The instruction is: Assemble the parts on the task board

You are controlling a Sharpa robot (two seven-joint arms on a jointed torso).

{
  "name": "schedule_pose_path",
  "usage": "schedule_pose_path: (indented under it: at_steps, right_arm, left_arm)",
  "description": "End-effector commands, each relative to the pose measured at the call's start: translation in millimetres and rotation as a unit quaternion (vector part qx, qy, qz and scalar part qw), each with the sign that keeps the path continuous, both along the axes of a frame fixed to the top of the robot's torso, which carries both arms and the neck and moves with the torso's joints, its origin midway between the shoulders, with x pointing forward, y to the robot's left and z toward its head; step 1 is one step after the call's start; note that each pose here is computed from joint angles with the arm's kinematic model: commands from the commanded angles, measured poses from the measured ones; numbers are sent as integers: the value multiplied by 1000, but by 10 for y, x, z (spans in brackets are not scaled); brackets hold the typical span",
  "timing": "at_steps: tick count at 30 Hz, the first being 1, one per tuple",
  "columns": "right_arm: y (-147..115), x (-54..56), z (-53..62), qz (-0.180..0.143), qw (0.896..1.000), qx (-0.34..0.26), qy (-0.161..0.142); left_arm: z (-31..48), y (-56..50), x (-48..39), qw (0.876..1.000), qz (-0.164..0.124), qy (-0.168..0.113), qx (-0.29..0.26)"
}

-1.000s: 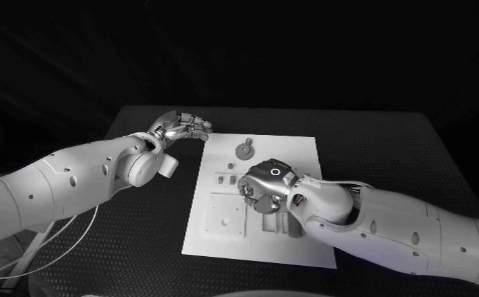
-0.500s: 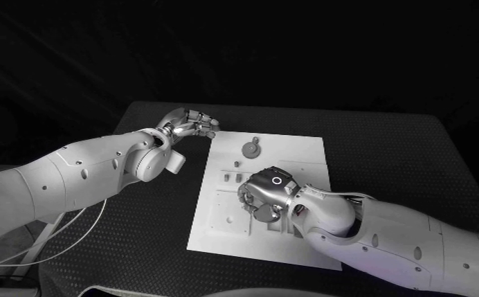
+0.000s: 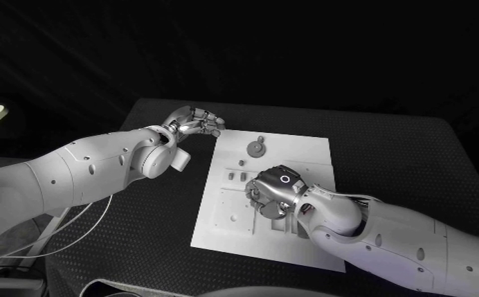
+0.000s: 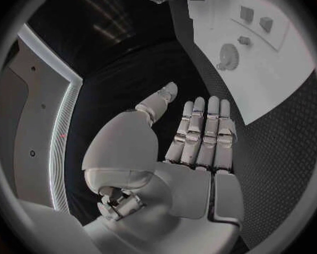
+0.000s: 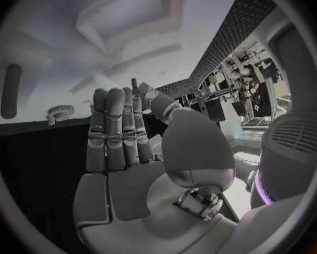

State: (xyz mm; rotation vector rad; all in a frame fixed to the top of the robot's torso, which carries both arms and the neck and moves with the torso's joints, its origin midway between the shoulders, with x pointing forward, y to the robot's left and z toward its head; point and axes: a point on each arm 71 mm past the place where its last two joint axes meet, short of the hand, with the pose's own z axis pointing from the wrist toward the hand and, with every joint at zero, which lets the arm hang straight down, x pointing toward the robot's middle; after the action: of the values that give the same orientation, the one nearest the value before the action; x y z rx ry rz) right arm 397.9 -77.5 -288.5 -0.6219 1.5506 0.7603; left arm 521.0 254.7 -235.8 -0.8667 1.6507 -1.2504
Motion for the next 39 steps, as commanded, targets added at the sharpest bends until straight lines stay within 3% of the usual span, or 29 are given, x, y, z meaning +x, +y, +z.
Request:
schedule_pose_path:
  at_steps: [1, 12, 24, 39]
  right_arm:
    - [5, -2, 24, 6, 1000, 30, -1]
    - [0, -51, -70, -1, 997, 74, 25]
    - [11, -73, -116, -2, 997, 73, 31]
    - [-13, -17, -185, -9, 998, 56, 30]
  left_arm:
    - [9, -29, -3, 1000, -6, 0, -6]
    - [7, -43, -2, 1000, -8, 1, -6]
    - [6, -47, -3, 1000, -9, 2, -7]
    - [7, -45, -2, 1000, -9, 2, -7]
